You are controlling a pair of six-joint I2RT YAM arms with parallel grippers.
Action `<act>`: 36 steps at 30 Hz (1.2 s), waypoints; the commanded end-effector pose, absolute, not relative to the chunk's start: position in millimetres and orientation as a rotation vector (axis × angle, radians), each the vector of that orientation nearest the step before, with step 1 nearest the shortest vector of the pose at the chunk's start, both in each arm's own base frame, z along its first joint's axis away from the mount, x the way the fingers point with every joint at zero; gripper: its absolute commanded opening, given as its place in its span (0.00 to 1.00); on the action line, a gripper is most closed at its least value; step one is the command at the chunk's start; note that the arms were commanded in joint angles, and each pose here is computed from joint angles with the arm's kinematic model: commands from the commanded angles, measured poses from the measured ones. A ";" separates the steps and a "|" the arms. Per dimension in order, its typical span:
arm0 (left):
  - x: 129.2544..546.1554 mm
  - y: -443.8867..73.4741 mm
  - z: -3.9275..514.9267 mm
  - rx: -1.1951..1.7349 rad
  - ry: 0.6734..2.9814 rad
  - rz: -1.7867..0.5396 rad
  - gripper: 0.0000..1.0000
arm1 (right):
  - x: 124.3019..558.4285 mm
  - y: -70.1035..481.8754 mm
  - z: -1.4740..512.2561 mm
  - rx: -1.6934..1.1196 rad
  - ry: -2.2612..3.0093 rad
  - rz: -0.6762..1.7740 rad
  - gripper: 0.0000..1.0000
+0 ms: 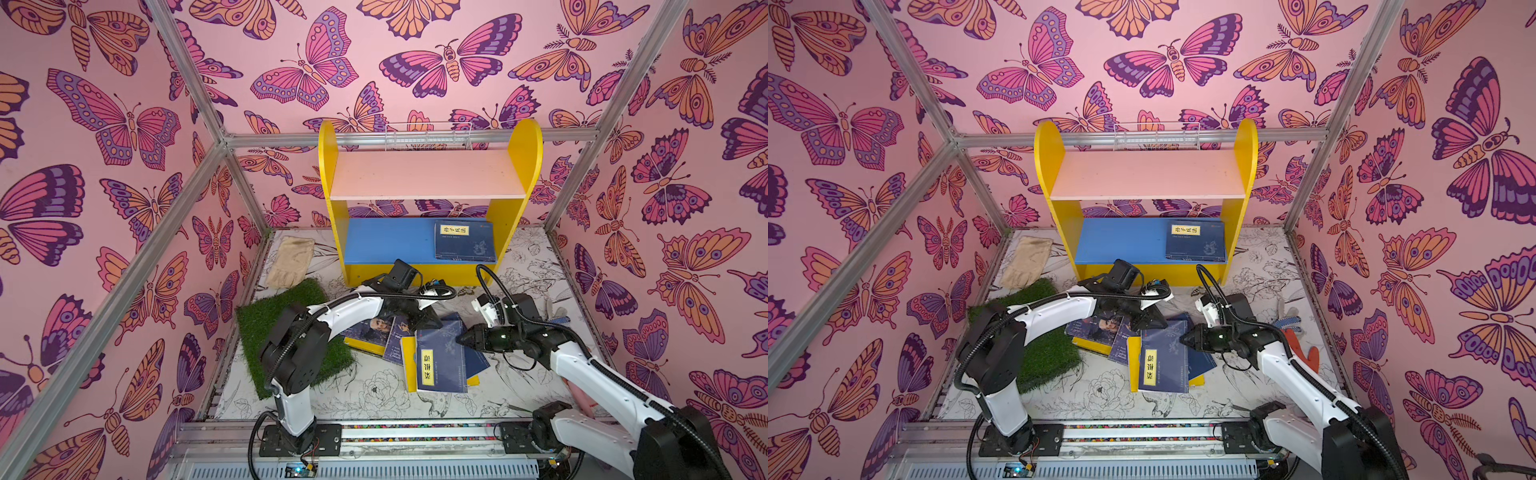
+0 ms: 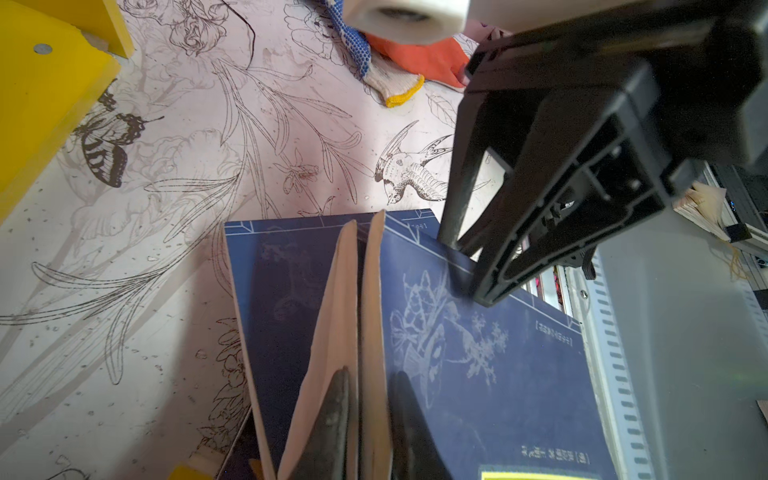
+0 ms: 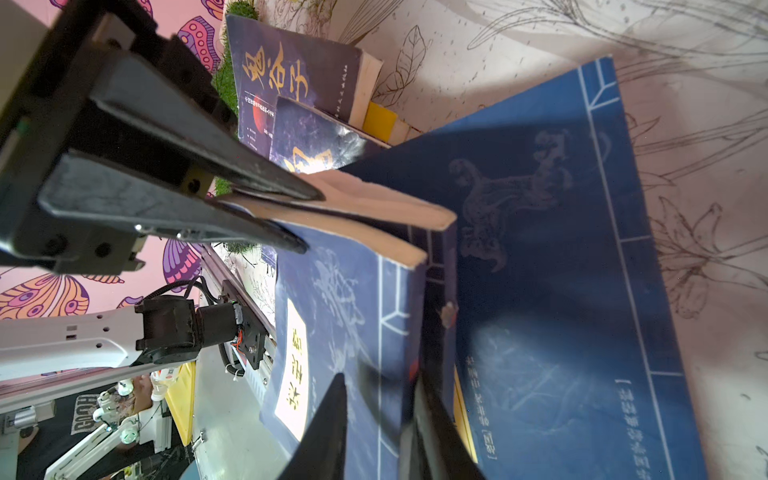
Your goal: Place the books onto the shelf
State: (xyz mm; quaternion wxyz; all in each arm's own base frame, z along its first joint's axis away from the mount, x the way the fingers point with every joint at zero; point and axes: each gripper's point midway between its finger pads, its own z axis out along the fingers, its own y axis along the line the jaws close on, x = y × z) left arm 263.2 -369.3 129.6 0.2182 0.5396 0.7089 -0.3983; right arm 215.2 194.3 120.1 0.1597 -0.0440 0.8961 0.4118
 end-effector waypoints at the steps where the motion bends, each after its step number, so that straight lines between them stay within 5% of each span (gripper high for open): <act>1: 292.2 -388.0 149.3 1.461 1.816 -1.040 0.00 | 206.2 224.6 159.9 -0.343 2.422 1.394 0.23; 15: 314.6 -400.1 165.3 1.367 1.735 -1.071 0.00 | 211.4 241.1 200.7 -0.450 2.239 1.545 0.27; 24: 325.6 -392.6 166.5 1.289 1.786 -1.016 0.02 | 218.7 233.4 189.6 -0.376 2.295 1.459 0.00; 27: 332.0 -385.4 175.9 1.187 1.804 -1.025 0.45 | 225.2 225.1 192.3 -0.312 2.275 1.438 0.00; 28: 333.6 -381.6 181.8 1.127 1.814 -1.053 0.65 | 228.6 220.6 194.5 -0.280 2.260 1.436 0.00; 29: 337.1 -377.3 189.4 1.064 1.822 -1.084 0.97 | 231.2 216.5 196.4 -0.250 2.249 1.431 0.00; 36: 348.7 -335.7 231.9 0.600 1.841 -1.345 0.99 | 257.3 180.5 227.5 0.020 2.057 1.454 0.00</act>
